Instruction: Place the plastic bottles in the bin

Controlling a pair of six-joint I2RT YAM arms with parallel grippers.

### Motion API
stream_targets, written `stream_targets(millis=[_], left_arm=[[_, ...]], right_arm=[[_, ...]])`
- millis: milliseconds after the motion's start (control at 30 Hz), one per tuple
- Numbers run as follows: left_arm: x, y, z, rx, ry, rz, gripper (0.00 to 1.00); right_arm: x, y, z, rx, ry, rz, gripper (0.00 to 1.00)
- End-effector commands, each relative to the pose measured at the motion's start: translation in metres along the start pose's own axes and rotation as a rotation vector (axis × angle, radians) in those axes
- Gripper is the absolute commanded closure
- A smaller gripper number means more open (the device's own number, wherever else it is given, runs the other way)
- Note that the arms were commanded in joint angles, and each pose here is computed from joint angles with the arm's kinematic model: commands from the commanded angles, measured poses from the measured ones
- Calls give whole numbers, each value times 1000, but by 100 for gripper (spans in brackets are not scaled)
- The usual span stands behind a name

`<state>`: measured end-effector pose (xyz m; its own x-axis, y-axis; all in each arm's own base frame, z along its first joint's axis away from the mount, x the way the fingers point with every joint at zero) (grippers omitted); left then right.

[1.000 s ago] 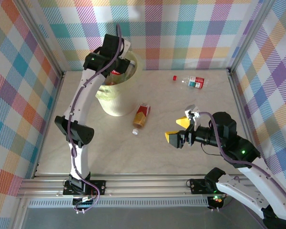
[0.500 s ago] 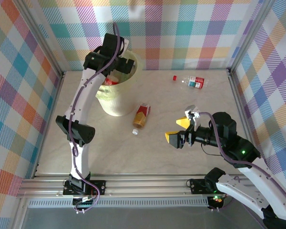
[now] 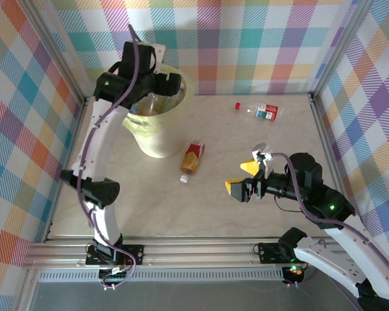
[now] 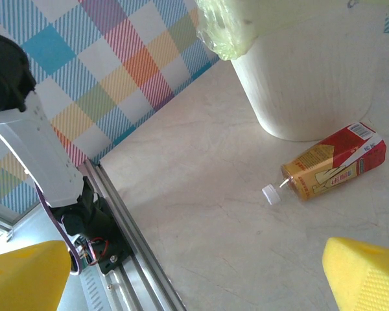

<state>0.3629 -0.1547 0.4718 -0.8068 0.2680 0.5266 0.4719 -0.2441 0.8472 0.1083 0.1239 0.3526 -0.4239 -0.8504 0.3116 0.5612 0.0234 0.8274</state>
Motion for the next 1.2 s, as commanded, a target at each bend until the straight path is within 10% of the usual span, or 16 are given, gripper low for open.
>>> stream_targets(millis=[0,433,1167], left_arm=[[33,-6,-11,61,-155,-40,7],[66,-96,-62,93,-276,89,0],[-74,-208,-157,-92,-29,448,2]], right_arm=[[6,3,3,6,8,-29,0],[5,-3,0,-27,-3,-20,0],[6,-11,-6,-71,-62,-5,0]])
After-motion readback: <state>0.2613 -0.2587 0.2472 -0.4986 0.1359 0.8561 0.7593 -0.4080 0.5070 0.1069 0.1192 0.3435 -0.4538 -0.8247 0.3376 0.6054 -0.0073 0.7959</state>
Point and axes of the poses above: each hand's point on the last joint's axis, 136 mm out from that joint toward the fingers, its own x axis back along the fingers, its own z axis along the line the jaws close on, y = z × x, the point moved 10 cm from there along x, back along the fingers, and after that the axes turned 5 degrees about -x, right-handed, at the moved point
